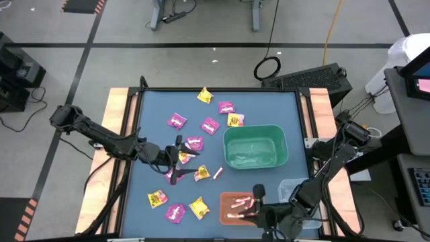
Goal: Sort candy
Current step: Put the white candy into the orange bin
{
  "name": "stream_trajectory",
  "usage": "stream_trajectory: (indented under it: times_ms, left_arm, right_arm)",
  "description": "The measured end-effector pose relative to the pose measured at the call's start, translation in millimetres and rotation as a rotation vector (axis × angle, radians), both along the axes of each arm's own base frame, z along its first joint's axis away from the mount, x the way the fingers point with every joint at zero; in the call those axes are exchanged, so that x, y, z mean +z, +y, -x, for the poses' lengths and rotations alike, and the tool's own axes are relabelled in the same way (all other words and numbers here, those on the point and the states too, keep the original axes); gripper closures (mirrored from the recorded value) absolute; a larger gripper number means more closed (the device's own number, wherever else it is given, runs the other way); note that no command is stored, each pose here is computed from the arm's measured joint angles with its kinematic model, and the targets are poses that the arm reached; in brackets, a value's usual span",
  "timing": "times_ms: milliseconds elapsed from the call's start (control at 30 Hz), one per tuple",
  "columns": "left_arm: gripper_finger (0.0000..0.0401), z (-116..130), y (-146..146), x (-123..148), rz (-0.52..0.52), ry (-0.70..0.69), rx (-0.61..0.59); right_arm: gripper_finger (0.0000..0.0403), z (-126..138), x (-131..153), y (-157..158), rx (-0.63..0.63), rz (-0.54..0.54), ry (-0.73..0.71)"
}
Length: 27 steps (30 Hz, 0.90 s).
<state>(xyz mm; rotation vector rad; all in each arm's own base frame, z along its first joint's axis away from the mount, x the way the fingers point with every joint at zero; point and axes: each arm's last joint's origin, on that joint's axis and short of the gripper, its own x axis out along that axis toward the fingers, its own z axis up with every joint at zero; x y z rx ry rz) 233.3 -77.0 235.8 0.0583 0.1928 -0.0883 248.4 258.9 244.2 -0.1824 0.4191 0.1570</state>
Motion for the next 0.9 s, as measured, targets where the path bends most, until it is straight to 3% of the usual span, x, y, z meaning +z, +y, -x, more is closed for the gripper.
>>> stream_trajectory:
  times_ms: [167,467,600,767,900]
  left_arm:
    - [0.0104,-2,0,-3,0.013,0.011,0.014]
    - [0.0104,-16,-13,-12,0.126,-0.045,-0.055]
    - [0.0104,-21,-24,-31,0.106,0.026,-0.029]
    - [0.0104,-30,-47,-53,0.158,0.089,-0.04]
    - [0.0104,-46,-64,-65,0.096,0.108,0.008]
  right_arm:
    - [0.0364,-9,-13,-19,-0.07,-0.177,0.21]
    - [0.0364,-18,-31,-56,-0.259,-0.334,0.535]
    - [0.0364,-18,-32,-57,-0.257,-0.369,0.575]
    - [0.0364,-15,-32,-53,-0.252,-0.378,0.582]
    - [0.0355,-14,-33,-53,-0.251,-0.372,0.593]
